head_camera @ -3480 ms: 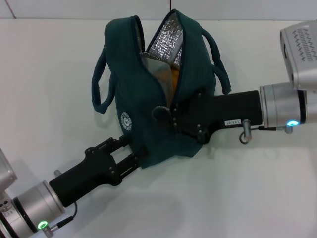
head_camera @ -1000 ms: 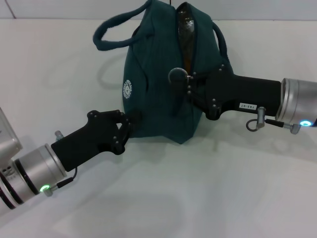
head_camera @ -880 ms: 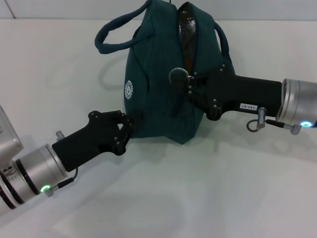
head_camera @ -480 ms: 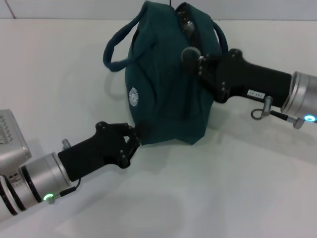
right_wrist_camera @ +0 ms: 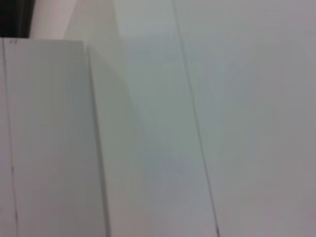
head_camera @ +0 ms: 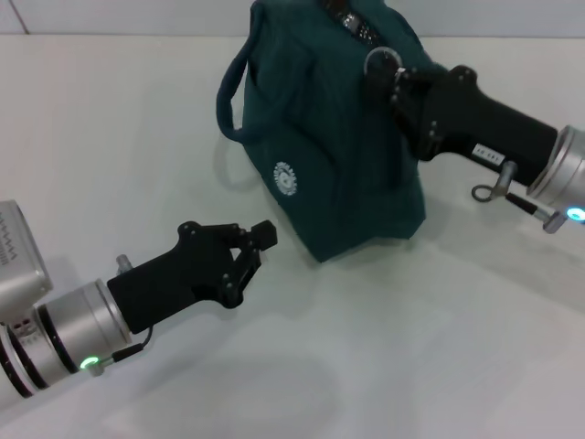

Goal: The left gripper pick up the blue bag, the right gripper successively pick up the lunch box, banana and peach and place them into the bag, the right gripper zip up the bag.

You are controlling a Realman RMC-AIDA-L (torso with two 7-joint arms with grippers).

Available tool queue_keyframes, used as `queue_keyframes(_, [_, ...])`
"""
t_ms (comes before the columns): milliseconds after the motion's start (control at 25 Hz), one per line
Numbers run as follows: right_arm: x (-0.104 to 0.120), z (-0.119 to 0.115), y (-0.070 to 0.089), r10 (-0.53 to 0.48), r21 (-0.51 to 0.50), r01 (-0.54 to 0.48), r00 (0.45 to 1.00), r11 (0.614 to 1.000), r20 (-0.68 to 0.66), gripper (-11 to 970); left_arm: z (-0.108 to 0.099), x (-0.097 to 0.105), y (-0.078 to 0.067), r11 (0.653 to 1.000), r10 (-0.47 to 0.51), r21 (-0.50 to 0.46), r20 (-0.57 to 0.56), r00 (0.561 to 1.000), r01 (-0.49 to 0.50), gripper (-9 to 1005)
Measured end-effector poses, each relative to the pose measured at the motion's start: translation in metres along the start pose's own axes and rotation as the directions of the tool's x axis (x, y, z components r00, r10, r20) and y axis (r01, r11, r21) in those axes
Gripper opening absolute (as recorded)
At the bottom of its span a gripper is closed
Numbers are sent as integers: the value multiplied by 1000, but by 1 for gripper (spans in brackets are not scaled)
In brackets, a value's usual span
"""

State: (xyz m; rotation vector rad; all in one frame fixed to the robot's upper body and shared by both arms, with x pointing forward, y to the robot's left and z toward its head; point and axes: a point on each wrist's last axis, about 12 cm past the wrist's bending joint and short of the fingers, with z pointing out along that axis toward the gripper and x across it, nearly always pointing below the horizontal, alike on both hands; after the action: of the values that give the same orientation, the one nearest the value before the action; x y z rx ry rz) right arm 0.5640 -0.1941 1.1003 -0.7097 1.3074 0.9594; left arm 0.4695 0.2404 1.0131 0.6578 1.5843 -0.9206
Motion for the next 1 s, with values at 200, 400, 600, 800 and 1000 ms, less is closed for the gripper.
queue_keyframes(200, [3, 6, 6, -13, -43, 12, 1000, 999, -21, 32, 3, -11, -9, 998, -11, 61, 102, 995, 5, 41])
queue_keyframes(400, [5, 14, 13, -17, -97, 13, 999, 995, -45, 32, 1, -15, -11, 998, -26, 58, 161, 987, 16, 56])
queue_keyframes(600, [6, 20, 17, -10, -123, 4, 999, 992, -48, 32, 2, -15, -5, 998, -53, -14, 195, 979, 57, 337])
queue_keyframes(800, [6, 24, 19, -11, -131, 4, 998, 991, -55, 32, 8, -17, -2, 998, -58, -19, 187, 981, 62, 502])
queue_keyframes(1000, [6, 26, 19, -12, -133, 4, 998, 991, -56, 32, 13, -15, 2, 997, -51, -41, 160, 986, 59, 588])
